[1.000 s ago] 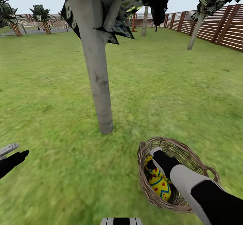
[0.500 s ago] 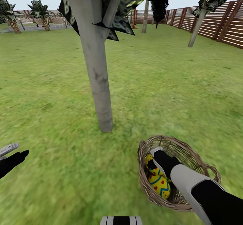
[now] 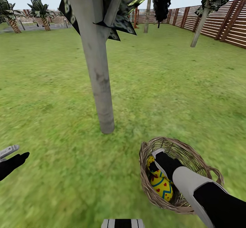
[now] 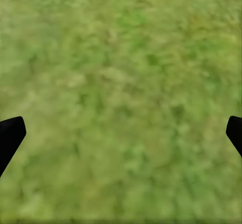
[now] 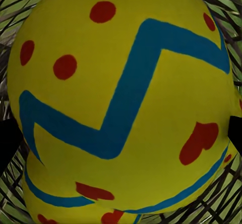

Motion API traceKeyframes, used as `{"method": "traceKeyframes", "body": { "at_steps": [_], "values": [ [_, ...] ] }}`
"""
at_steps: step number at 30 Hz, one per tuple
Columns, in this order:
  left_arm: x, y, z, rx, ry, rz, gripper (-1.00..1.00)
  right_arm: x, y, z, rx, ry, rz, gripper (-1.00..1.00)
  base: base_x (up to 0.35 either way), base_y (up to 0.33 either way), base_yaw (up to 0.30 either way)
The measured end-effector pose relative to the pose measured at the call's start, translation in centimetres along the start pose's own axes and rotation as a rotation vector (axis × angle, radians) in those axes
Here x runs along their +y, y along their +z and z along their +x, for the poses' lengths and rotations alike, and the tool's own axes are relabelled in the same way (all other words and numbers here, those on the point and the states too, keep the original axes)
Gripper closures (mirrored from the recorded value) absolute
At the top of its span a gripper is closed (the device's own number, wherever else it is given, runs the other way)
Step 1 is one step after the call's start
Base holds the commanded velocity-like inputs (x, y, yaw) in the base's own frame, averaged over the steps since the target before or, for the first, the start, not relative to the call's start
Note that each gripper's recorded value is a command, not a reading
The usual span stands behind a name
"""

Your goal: Take the three Easter eggs out of the wicker basket on the lawn in the garden, then place them on the lawn next to a single tree (choose any tree) so that all three eggs are next to the same tree and none are left in the basket.

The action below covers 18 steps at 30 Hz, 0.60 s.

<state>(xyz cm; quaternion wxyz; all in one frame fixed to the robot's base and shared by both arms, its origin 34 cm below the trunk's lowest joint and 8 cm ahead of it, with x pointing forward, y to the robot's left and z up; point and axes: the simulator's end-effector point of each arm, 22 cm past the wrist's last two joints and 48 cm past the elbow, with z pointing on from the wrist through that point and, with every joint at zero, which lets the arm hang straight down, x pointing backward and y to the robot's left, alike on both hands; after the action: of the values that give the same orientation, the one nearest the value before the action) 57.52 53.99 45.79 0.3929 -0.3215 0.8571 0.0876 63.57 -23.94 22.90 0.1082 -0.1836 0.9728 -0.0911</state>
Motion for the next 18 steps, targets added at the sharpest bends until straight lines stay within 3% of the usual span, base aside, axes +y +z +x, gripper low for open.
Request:
{"method": "traceKeyframes", "body": {
  "at_steps": [18],
  "values": [
    [-0.12, -0.4, -0.48, -0.009, -0.005, 0.007, -1.0, -0.34, -0.47, 0.18, 0.007, 0.008, 0.003, 1.0, 0.0, 0.0, 0.0]
  ]
}}
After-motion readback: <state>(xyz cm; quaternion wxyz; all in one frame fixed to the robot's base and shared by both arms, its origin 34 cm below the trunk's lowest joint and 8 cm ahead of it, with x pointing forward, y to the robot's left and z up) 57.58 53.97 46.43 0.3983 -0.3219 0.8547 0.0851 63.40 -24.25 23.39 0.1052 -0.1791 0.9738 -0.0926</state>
